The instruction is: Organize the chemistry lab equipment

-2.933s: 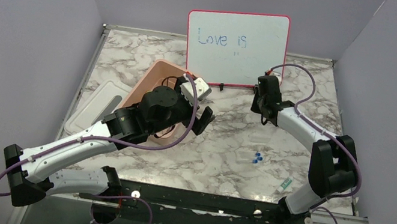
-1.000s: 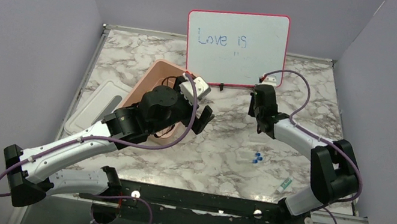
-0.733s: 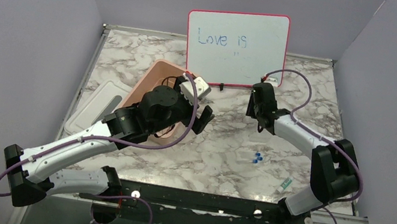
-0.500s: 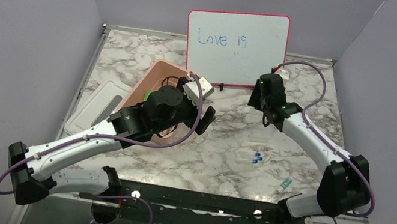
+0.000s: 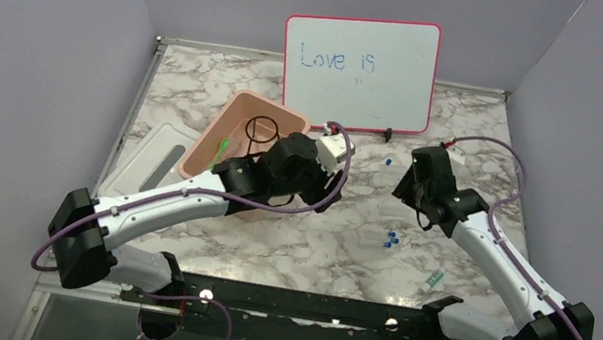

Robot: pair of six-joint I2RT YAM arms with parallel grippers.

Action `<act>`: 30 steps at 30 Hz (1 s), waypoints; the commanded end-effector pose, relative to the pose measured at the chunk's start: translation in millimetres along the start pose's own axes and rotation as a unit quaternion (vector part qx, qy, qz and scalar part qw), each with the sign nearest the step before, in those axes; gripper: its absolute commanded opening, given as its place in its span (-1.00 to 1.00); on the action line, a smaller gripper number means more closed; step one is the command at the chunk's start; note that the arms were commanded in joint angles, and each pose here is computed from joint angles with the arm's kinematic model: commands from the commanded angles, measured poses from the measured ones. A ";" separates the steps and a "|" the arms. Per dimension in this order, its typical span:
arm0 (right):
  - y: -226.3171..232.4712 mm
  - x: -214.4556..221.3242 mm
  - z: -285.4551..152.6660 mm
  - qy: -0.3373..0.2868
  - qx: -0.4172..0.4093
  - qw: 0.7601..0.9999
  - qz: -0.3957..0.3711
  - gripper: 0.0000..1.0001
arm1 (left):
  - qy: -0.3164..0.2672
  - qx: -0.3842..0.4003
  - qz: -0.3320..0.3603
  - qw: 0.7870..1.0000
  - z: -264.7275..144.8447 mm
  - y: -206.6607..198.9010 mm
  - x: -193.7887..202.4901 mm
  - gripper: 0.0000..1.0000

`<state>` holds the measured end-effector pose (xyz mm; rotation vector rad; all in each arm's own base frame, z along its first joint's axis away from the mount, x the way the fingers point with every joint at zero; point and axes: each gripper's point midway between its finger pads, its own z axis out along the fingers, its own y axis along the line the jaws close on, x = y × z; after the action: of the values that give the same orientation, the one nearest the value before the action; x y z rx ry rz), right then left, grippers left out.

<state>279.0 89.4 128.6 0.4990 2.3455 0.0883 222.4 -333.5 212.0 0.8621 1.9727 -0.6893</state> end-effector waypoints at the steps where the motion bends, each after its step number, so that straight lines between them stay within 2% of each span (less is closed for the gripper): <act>1: -33.3 30.4 9.0 0.054 0.026 0.996 0.067 -0.09 | 0.021 0.073 -0.042 0.996 34.9 -29.1 5.2 0.00; 6: -42.3 29.5 18.4 0.058 -0.020 0.989 0.133 -0.10 | 0.052 0.128 -0.091 0.986 75.1 -64.1 32.0 -0.02; 13: -43.9 29.8 22.6 0.063 -0.039 0.982 0.173 -0.09 | 0.103 0.092 -0.035 0.990 119.2 -85.8 84.0 -0.02; 18: -44.1 29.9 17.0 0.038 -0.058 0.977 0.203 -0.08 | 0.150 0.061 0.014 0.987 134.8 -86.5 120.0 -0.02; 26: -52.1 36.2 18.3 0.038 -0.044 0.978 0.200 -0.08 | 0.171 -0.020 0.059 0.983 148.3 -62.4 136.3 -0.02; 30: -55.9 32.7 16.9 0.028 -0.038 0.979 0.199 -0.07 | 0.183 -0.019 0.077 0.980 148.3 -60.7 140.9 -0.01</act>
<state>247.5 53.9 79.6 0.9205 2.2943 0.3890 182.1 -440.0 29.1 1.1355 2.2265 -0.5319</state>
